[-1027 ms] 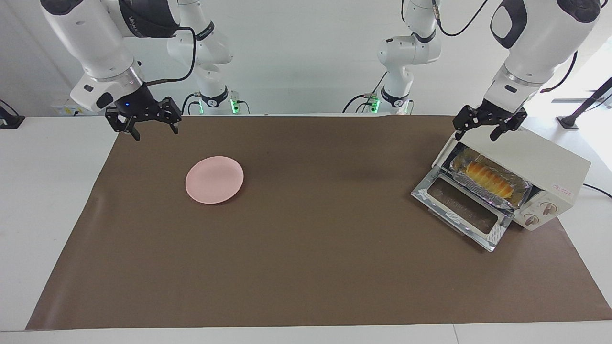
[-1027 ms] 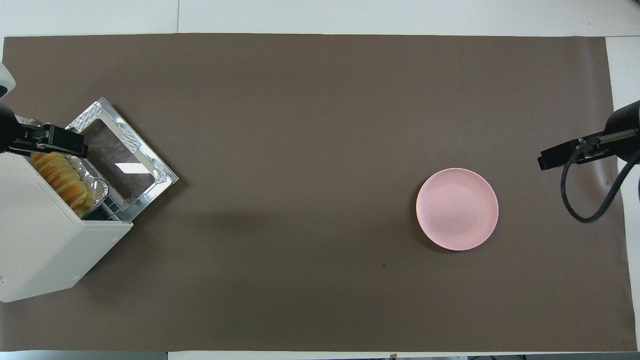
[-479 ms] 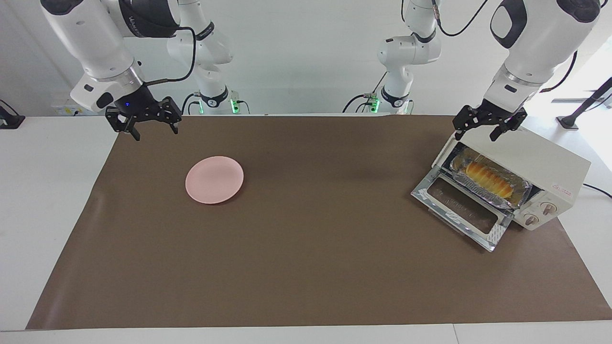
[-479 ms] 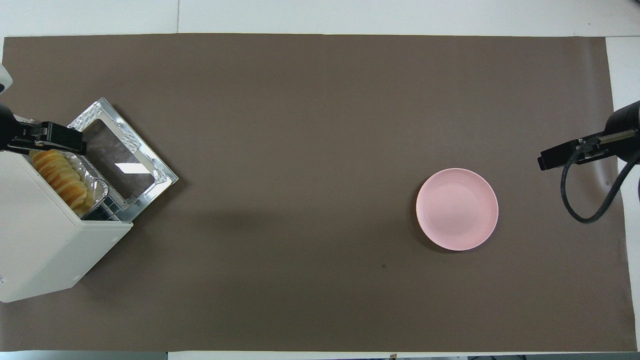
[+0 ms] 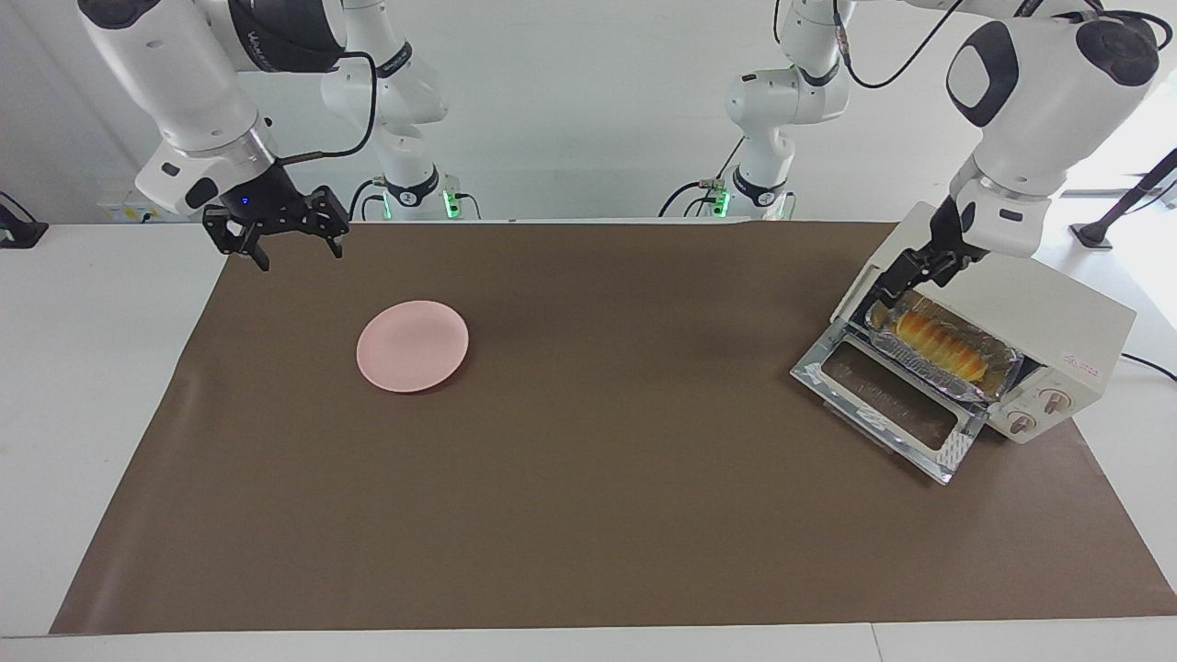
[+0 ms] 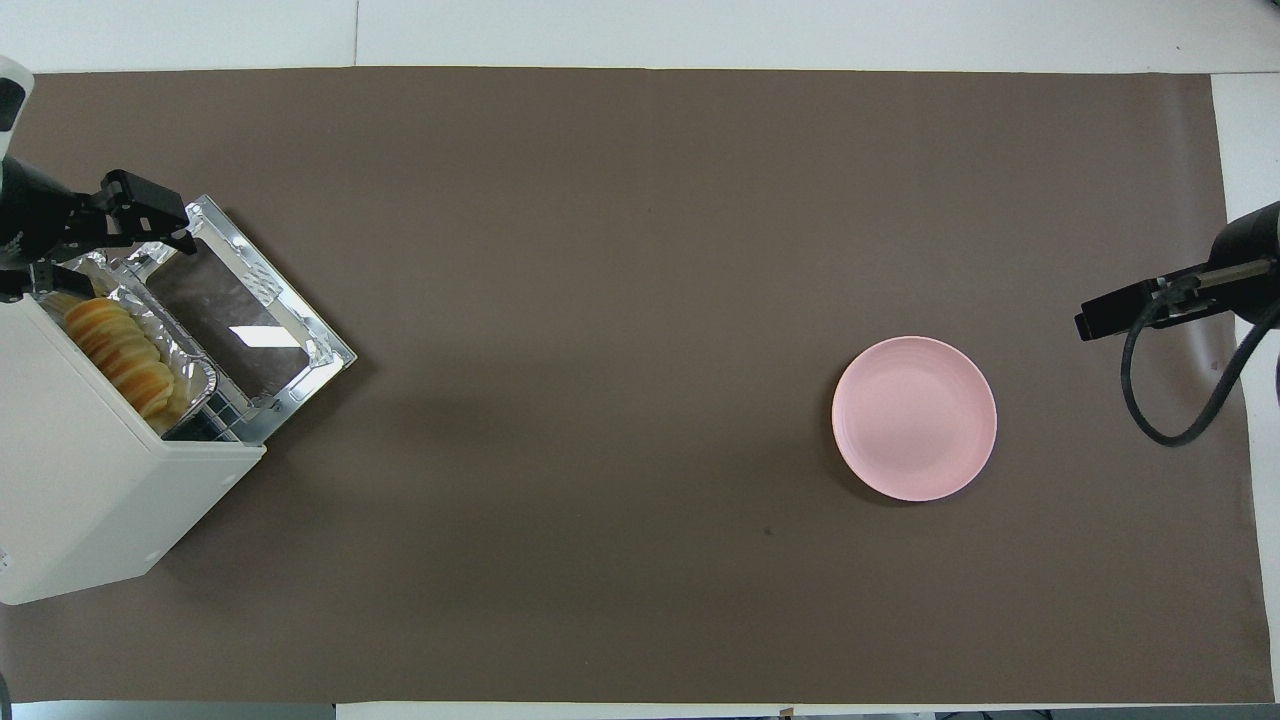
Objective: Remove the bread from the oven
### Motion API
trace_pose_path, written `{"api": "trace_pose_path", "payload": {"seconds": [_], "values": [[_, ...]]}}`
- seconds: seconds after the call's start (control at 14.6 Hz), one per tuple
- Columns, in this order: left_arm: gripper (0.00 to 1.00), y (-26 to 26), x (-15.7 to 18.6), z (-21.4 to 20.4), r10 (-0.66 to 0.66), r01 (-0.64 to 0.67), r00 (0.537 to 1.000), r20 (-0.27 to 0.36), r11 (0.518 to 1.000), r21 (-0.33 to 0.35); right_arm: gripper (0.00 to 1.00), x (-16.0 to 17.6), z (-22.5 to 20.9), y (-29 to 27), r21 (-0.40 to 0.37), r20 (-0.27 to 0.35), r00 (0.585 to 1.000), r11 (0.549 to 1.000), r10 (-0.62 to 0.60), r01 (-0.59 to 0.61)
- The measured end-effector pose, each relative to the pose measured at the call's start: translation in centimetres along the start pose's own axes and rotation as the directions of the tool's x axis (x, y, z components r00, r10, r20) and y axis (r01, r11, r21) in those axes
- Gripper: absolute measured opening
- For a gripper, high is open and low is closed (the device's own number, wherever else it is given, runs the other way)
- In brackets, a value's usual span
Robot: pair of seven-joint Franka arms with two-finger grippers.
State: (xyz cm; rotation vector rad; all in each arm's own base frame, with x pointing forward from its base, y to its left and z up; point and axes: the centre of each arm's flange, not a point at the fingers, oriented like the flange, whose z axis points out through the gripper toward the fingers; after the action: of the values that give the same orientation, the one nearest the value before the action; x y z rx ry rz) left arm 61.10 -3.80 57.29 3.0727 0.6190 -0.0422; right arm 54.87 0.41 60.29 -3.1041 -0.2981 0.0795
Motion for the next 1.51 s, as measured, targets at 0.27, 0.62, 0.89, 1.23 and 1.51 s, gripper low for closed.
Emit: {"api": "trace_pose_path", "payload": {"seconds": [0.27,0.62,0.89,1.23,1.51], "values": [[1.0,1.2,5.8,5.4,-0.153,0.155,0.987,-0.037,0.986,0.057,1.0,0.0,0.0,0.0,0.0,0.0,1.0,1.0,0.0,0.0],[1.0,-0.7,8.5,12.7,-0.289,0.296,0.954,-0.083,0.951,0.094,1.0,0.0,0.0,0.0,0.0,0.0,1.0,1.0,0.0,0.0],[1.0,-4.0,7.5,15.5,-0.335,0.339,0.941,-0.051,0.93,0.14,1.0,0.0,0.0,0.0,0.0,0.0,1.0,1.0,0.0,0.0],[1.0,-4.7,5.8,16.1,-0.34,0.344,0.939,-0.058,0.922,0.178,1.0,0.0,0.0,0.0,0.0,0.0,1.0,1.0,0.0,0.0],[1.0,-5.0,4.8,18.2,-0.353,0.36,0.933,-0.074,0.916,0.178,1.0,0.0,0.0,0.0,0.0,0.0,1.0,1.0,0.0,0.0]]}}
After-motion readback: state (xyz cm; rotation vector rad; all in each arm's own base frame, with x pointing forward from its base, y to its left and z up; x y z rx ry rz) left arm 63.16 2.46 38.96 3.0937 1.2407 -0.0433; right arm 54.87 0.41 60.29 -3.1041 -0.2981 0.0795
